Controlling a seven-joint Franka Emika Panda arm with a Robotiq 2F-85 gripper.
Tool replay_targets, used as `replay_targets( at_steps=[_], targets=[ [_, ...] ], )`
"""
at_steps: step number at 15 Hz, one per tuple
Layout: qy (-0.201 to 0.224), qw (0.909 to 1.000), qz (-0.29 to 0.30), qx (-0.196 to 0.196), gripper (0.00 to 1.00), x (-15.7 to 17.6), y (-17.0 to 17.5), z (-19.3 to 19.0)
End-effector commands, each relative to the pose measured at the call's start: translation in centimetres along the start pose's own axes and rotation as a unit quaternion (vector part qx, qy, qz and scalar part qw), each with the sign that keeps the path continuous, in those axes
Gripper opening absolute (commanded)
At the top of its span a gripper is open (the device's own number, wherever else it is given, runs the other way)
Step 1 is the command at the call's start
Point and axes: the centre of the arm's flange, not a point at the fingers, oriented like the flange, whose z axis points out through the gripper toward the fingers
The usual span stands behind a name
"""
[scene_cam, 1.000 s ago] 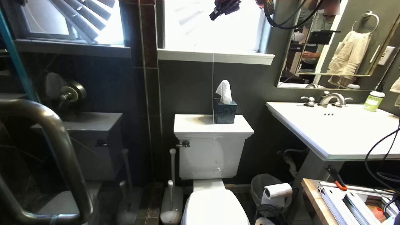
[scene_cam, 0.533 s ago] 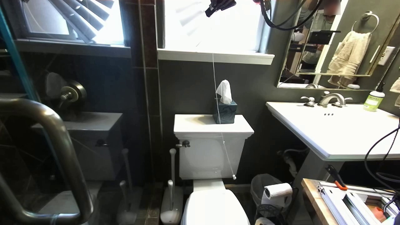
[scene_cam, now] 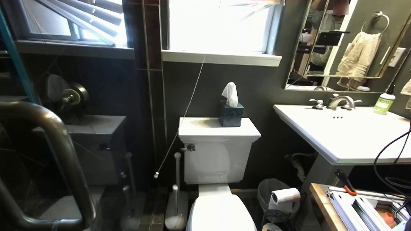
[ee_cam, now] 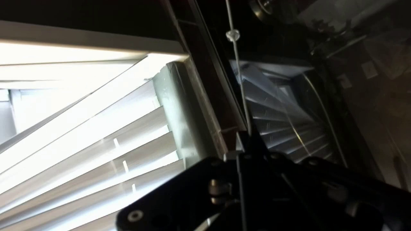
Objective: Open the blinds
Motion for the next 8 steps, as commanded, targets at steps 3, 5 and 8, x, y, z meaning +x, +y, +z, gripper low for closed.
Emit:
replay_targets(
  at_steps=[3,5,8],
  targets=[
    [0.039,0.9968,0.069,-0.011,0.00,4.2,2.8,-2.6],
    [0.050,0.9950,0.085,-0.017,0.00,5.0,3.7,-3.6],
    [0.068,0.9921,0.104,-0.016,0.00,6.0,5.0,-5.5]
  ],
)
